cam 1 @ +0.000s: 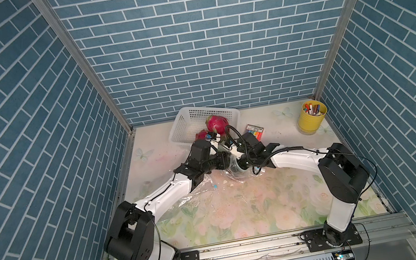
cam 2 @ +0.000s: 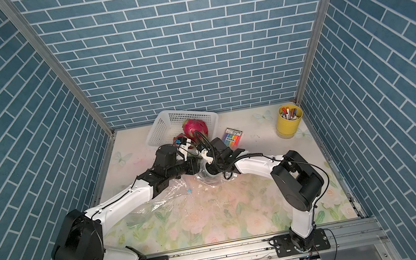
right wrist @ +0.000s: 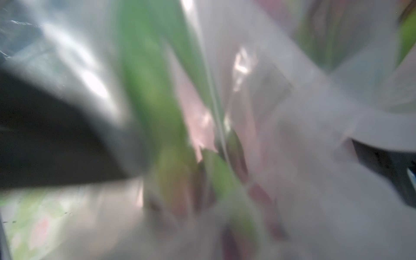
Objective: Open the zip-top bag and take out the dragon fruit
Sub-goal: Pick up the dragon fruit from the zipper food storage bag.
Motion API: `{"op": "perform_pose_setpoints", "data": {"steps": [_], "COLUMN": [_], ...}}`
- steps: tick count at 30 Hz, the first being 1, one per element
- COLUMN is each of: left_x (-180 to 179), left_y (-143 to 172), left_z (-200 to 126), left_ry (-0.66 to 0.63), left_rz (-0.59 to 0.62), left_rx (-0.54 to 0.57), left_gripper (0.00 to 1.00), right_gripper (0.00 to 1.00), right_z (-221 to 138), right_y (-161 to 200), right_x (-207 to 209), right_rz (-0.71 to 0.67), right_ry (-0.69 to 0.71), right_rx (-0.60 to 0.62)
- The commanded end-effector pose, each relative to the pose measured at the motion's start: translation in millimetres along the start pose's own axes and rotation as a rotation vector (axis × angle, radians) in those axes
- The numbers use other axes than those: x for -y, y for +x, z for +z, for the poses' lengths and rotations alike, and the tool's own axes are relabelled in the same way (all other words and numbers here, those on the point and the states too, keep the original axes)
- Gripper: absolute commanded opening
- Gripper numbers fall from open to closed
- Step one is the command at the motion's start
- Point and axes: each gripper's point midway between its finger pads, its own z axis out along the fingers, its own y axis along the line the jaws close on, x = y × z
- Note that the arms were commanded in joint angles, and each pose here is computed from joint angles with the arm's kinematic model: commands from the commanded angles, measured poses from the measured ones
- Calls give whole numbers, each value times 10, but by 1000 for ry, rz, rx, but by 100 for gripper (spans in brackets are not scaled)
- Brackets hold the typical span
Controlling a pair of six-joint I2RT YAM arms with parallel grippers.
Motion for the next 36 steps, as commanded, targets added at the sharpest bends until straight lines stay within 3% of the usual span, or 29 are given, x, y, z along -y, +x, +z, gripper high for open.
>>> {"op": "perform_pose_setpoints", "data": {"steps": [1, 7, 15, 22, 27, 29, 33, 34, 36], "left_x": [276, 317, 374, 553, 699, 726, 685, 637, 471], "left_y": [-497, -731, -750, -608, -612, -607, -582, -579, -565], "left_z": [-272, -627, -836, -647, -574, -546, -465, -442, -395], "left_ry": [70, 79, 181, 342, 452, 473, 462, 434, 344], "left_rz": [27, 1, -21, -22, -30, -29, -25, -23, -29], "left_rx": [177, 295, 368, 303, 282, 274, 255, 254, 253], "left_gripper": [73, 100, 100, 99, 76, 59, 8, 0, 0], "right_gripper": [77, 77, 76, 75, 75, 75, 74, 74, 74], "right_z": [-253, -713, -1295, -1495, -1487, -1473, -1468, -1477, -1496], "right_y": [29, 19, -103, -237, -254, -258, -253, -250, -246], "right_x": [-189, -188, -168, -250, -252, -253, -242, -242, -236], "right_rz": [-41, -4, 69, 79, 87, 92, 93, 91, 87], "right_ry": [-54, -91, -203, -285, -293, -298, -291, -289, -279], "right_rx": [-1, 54, 192, 247, 254, 256, 256, 256, 260]}}
